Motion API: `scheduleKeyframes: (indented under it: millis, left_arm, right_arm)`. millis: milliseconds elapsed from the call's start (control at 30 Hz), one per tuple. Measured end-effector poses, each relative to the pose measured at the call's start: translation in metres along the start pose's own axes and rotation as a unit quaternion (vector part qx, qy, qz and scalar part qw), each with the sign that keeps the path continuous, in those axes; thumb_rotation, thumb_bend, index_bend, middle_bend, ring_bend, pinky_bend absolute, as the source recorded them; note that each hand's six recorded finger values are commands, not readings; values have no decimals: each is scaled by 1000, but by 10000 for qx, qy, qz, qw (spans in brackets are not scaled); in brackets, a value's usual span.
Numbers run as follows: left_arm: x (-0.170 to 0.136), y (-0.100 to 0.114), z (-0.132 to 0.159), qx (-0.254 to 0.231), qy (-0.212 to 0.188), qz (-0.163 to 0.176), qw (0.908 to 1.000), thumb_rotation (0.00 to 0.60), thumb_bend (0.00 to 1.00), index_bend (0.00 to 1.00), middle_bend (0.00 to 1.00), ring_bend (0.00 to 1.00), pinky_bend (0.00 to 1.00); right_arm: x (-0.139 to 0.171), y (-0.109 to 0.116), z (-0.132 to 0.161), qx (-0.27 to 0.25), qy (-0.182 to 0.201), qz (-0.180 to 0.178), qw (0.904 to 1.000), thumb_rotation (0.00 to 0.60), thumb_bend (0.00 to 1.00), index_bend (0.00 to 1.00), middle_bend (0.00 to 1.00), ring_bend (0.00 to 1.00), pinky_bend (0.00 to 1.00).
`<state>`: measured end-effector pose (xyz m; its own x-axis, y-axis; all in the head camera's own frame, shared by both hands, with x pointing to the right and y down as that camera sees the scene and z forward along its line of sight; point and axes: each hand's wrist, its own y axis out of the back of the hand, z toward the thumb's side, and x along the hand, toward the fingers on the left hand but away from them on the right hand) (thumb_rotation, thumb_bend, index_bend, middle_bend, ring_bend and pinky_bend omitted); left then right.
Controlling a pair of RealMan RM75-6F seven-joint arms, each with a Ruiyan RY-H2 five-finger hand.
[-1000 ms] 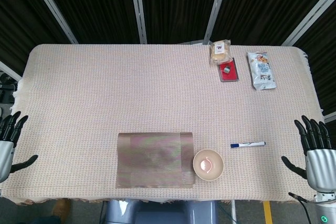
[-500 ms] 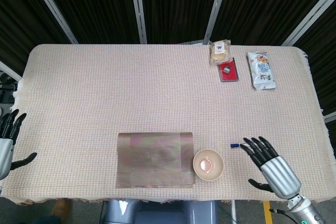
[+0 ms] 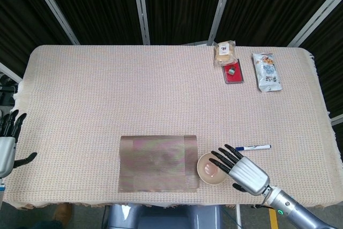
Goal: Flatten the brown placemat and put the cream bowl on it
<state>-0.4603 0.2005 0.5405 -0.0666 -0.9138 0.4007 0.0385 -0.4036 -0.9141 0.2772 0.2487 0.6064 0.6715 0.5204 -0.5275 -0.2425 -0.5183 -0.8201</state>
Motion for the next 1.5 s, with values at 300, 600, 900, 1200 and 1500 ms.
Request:
scheduleKeyframes:
  millis: [300, 600, 900, 1200, 1500]
  left_arm:
    - [0, 4, -1, -70, 3, 37, 10000, 600, 0, 0, 0, 0, 0]
    - [0, 7, -2, -115, -7, 60, 9999, 600, 0, 0, 0, 0, 0]
    - [1, 9, -2, -150, 5, 82, 9999, 600, 0, 0, 0, 0, 0]
    - [0, 9, -3, -154, -1, 66, 9999, 600, 0, 0, 0, 0, 0]
    - [-1, 11, -2, -196, -25, 84, 9998, 600, 0, 0, 0, 0, 0]
  right_arm:
    - [-18, -12, 6, 138, -2, 103, 9999, 600, 152, 0, 0, 0, 0]
    - [-23, -27, 15, 273, 109, 208, 9994, 600, 240, 0, 0, 0, 0]
    - [-27, -36, 13, 291, 109, 211, 9993, 600, 336, 0, 0, 0, 0]
    - [-25, -13, 15, 168, 103, -192, 9996, 600, 335, 0, 0, 0, 0]
    - [-1, -17, 4, 314, -2, 7, 9995, 600, 335, 0, 0, 0, 0]
